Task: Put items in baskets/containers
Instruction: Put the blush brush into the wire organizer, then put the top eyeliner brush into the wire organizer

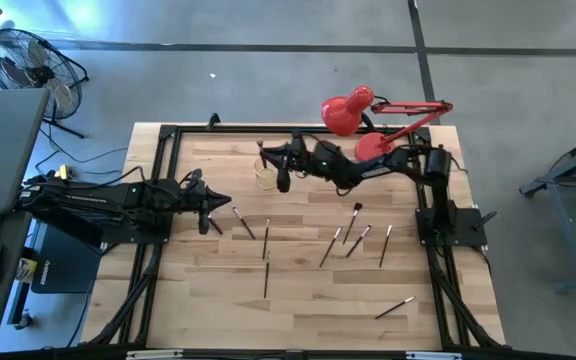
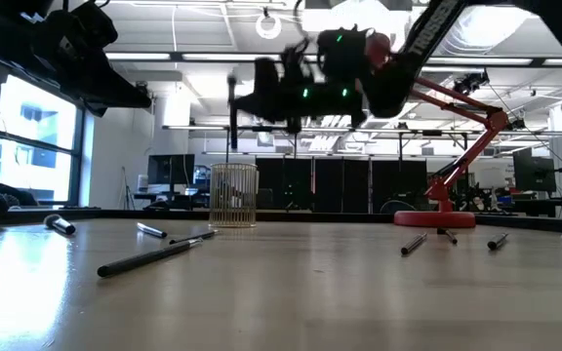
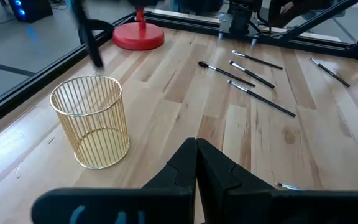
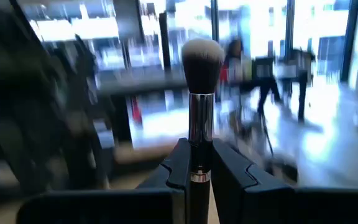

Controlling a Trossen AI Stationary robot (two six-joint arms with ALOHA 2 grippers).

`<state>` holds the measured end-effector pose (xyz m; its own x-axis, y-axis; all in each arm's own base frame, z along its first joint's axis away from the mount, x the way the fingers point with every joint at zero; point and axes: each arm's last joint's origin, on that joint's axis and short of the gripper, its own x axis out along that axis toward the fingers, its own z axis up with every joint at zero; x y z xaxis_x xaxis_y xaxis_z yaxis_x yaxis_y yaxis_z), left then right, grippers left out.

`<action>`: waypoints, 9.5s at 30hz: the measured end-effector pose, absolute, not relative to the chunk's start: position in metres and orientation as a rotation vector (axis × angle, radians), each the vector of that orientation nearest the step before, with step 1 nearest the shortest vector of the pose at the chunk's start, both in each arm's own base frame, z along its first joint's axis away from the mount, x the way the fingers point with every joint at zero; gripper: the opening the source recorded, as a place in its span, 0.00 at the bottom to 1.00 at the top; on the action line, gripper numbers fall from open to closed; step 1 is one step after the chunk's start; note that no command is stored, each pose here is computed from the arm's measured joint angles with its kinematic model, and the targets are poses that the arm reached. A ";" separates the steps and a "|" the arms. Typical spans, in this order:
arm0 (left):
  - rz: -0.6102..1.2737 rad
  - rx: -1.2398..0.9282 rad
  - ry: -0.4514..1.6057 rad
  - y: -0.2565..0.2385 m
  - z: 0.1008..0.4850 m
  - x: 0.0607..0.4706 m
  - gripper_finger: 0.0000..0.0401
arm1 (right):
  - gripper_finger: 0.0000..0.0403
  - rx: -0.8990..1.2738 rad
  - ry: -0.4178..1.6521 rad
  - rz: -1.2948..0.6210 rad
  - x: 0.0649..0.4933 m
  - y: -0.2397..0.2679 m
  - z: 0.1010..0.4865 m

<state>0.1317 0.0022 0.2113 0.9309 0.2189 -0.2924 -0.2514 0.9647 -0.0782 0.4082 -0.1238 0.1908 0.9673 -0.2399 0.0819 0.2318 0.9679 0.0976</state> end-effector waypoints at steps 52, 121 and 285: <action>0.687 -0.709 0.662 -0.023 0.221 0.260 0.00 | 0.00 0.108 0.643 -0.110 0.256 -0.048 0.181; 0.769 -0.936 1.024 -0.043 0.150 0.337 0.11 | 0.00 0.063 0.610 0.012 0.249 -0.041 0.186; 0.195 -0.258 1.067 -0.021 0.158 0.350 0.23 | 0.00 -0.257 0.713 0.179 0.340 -0.018 0.131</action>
